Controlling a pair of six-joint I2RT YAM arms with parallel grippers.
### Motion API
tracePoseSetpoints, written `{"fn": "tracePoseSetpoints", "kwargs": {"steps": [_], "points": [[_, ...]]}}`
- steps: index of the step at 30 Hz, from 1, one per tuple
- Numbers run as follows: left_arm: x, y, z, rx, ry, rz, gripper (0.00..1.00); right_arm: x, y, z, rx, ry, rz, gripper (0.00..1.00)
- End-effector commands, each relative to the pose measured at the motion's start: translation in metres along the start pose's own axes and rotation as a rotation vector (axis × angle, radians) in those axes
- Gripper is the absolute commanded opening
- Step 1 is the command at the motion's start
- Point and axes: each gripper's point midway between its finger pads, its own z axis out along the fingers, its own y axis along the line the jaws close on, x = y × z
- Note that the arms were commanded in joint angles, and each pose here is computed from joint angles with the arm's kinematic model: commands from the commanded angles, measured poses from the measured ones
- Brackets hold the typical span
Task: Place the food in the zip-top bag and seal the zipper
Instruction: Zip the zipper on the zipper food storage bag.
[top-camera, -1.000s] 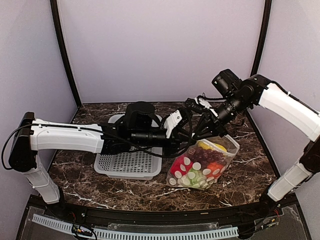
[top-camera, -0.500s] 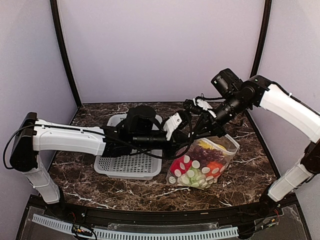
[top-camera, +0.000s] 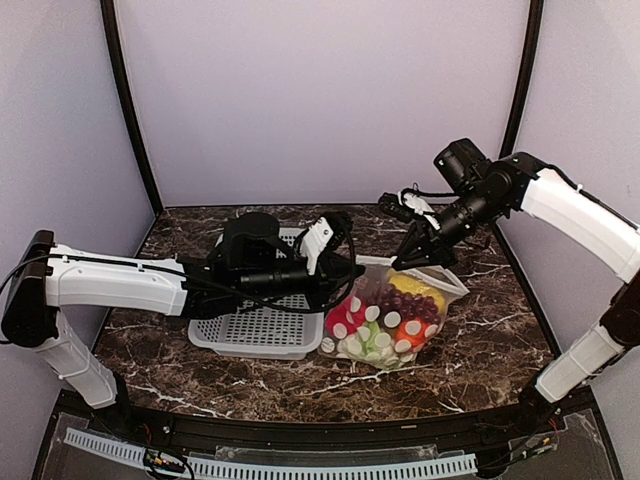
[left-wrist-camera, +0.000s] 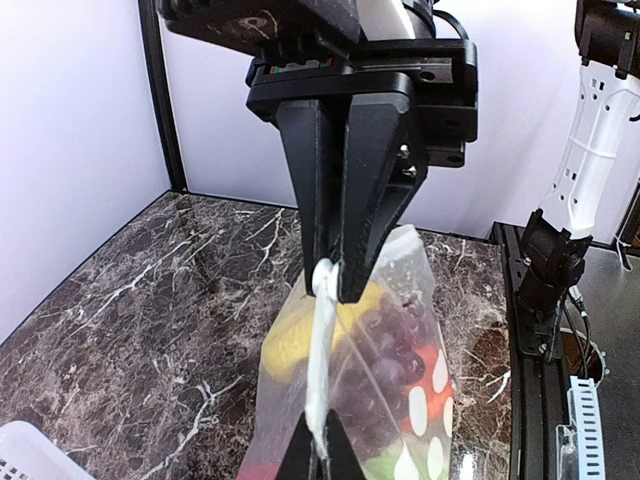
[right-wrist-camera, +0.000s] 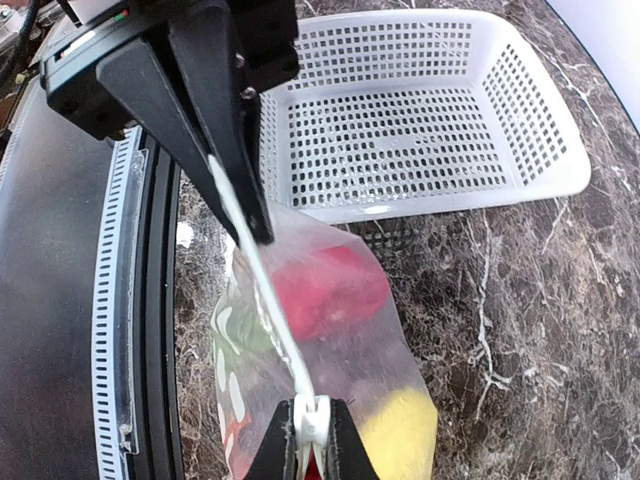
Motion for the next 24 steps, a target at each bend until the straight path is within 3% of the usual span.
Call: {"fn": "tracePoseSetpoints", "kwargs": {"steps": [1,24], "points": [[-0.02,0.011,-0.02,-0.037,-0.059,-0.014,0.01,0.041,-0.027,-0.02,0.111,0.107,0.08,0.0],[-0.004,0.031,-0.015,-0.071,-0.043,-0.041,0.01,0.122,-0.047,-0.075,0.256,0.211,0.187,0.0]]}}
